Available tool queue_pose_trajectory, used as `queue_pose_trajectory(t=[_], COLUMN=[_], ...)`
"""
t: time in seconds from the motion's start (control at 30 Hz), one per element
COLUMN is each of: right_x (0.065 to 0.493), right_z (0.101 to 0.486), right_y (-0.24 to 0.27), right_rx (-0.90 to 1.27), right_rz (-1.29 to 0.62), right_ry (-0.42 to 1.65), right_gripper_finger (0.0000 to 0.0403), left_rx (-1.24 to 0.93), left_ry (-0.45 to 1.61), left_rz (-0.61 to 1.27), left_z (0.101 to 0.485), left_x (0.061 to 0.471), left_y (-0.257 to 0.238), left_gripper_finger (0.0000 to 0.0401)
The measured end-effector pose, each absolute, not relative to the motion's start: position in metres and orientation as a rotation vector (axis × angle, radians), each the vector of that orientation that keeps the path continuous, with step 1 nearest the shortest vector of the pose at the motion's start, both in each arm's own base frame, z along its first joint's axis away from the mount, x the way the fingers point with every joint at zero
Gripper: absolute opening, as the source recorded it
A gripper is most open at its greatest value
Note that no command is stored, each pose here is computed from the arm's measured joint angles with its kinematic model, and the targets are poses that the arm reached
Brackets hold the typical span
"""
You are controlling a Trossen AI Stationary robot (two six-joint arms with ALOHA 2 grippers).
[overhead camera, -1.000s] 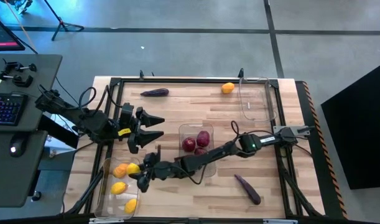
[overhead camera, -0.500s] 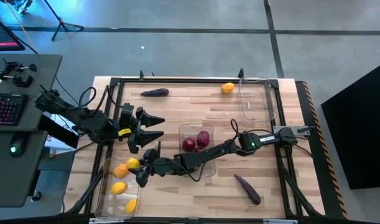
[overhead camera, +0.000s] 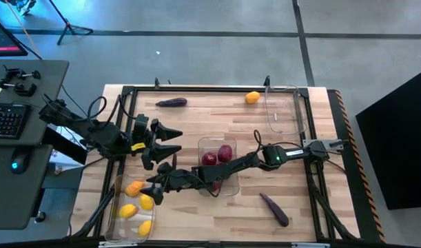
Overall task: Sort produce into baskets
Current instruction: Put the yellow lemon into the bottom left transparent bin
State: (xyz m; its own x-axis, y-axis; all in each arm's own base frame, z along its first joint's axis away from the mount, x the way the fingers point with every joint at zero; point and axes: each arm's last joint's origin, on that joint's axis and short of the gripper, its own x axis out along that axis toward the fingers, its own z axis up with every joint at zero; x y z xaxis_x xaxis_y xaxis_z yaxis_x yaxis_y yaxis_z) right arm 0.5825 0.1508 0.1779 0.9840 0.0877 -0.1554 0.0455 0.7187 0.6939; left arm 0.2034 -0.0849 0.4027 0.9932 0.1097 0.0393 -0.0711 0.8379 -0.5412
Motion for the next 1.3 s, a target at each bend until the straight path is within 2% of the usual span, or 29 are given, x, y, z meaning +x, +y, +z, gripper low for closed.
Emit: queue_pose_trajectory(t=[0.13, 0.27, 0.43, 0.6, 0.67, 0.77, 0.87, 0.93, 1.07, 1.17, 1.3], right_x=[0.577, 0.550, 0.495, 0.426, 0.412, 0.374, 0.322, 0.296, 0.251, 0.233, 0.217], right_z=[0.210, 0.246, 0.254, 0.287, 0.288, 0.297, 0.299, 0.295, 0.299, 0.294, 0.297], right_y=[0.134, 0.115, 0.109, 0.092, 0.087, 0.079, 0.053, 0.035, -0.002, -0.033, -0.086], right_rx=[0.619, 0.476, 0.163, -0.016, 0.001, 0.072, 0.178, 0.322, 0.597, 0.695, 0.836], right_rz=[0.052, -0.077, -0.451, -0.906, -0.981, -0.960, -1.078, -1.089, -0.937, -0.887, -0.763], right_ry=[0.252, 0.505, 0.868, 1.007, 0.974, 0.986, 0.973, 0.949, 0.875, 0.759, 0.667], right_gripper_finger=[0.0309, 0.0310, 0.0310, 0.0310, 0.0310, 0.0310, 0.0310, 0.0310, 0.0310, 0.0310, 0.0310], left_rx=[-0.574, -0.571, -0.550, -0.544, -0.545, -0.543, -0.542, -0.541, -0.531, -0.523, -0.596], left_ry=[-0.076, -0.087, -0.110, -0.127, -0.130, -0.134, -0.136, -0.142, -0.162, -0.174, -0.177], left_rz=[0.093, 0.089, 0.096, 0.128, 0.139, 0.158, 0.176, 0.199, 0.349, 0.496, 0.538], left_z=[0.403, 0.406, 0.410, 0.412, 0.412, 0.412, 0.412, 0.411, 0.408, 0.401, 0.389], left_x=[0.203, 0.200, 0.195, 0.193, 0.194, 0.195, 0.197, 0.198, 0.207, 0.220, 0.245], left_y=[-0.085, -0.083, -0.080, -0.074, -0.072, -0.069, -0.065, -0.062, -0.049, -0.029, 0.015], left_gripper_finger=[0.0315, 0.0315, 0.0315, 0.0315, 0.0315, 0.0315, 0.0315, 0.0315, 0.0315, 0.0315, 0.0315])
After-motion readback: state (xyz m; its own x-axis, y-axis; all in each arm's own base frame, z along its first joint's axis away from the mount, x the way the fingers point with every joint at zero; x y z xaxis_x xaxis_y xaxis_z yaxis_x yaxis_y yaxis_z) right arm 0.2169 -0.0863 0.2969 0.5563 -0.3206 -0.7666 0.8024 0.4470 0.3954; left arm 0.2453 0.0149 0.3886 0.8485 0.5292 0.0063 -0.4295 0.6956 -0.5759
